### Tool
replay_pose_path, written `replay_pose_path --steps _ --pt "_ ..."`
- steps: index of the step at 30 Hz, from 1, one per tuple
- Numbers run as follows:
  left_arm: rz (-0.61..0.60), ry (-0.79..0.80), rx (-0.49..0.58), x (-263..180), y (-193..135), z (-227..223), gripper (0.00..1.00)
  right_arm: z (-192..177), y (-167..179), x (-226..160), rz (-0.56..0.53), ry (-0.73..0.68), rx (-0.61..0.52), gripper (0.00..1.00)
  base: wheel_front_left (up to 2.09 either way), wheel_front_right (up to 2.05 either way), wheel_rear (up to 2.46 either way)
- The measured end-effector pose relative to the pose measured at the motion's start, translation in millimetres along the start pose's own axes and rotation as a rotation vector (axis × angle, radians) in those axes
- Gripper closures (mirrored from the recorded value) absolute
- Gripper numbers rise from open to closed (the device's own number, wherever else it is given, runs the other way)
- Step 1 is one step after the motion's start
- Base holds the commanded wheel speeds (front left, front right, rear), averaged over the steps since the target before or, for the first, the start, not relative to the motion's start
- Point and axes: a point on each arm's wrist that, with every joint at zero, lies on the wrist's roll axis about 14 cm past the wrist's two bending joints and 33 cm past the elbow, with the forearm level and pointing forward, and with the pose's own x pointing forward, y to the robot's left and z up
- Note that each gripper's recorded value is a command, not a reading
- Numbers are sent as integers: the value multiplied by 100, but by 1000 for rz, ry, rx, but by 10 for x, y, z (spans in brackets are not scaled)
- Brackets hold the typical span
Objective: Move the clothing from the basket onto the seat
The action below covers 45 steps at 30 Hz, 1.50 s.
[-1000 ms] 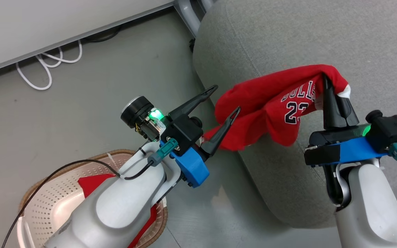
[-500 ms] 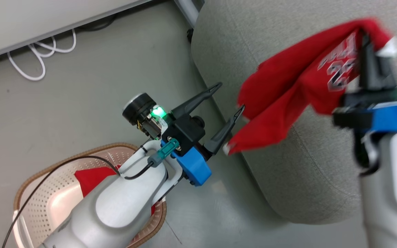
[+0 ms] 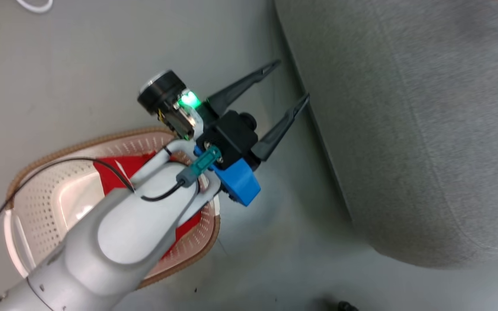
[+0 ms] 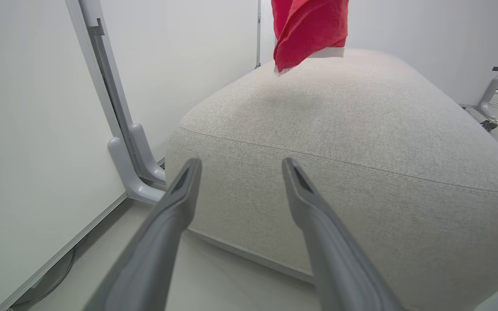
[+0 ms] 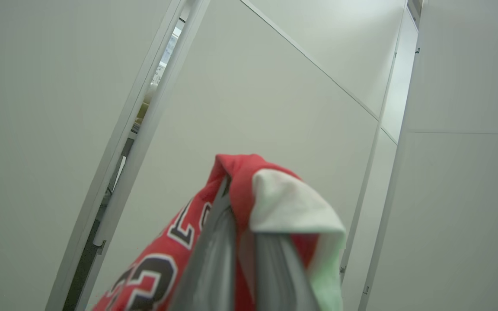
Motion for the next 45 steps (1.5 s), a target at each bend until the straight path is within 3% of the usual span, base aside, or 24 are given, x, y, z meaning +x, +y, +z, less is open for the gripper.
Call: replay_pose_path --steps 3,7,14,21,25,26,27,35,40,45 --pt "16 11 -10 -7 147 -160 0 -245 -61 114 -24 31 -27 100 0 0 0" --pt "30 44 -27 -57 305 -468 0 -844 52 69 -14 161 -55 100 0 0 0" --pt "53 97 -85 -177 410 -949 0 -1955 472 -472 29 459 -40 100 0 0 0" --pt "71 110 -91 -245 453 -1030 0 -2477 740 -1123 20 664 41 100 0 0 0" --pt "77 102 -79 -228 481 -980 0 -2540 794 -1353 8 722 75 100 0 0 0" --pt "78 97 -76 -222 483 -953 0 -2515 773 -1355 -6 718 84 95 0 0 0" --pt "78 89 -72 -215 484 -915 0 -2486 741 -1362 -18 715 90 0 0 0 0" --pt "114 40 -60 -236 440 -545 0 -2145 532 -1673 -25 723 91 0 0 0 0" --pt "218 15 -73 -382 516 -250 0 -1752 476 -1774 7 678 104 0 0 0 0" --pt "359 11 -62 -680 637 48 0 -1252 645 -1731 86 581 160 0 0 0 0"
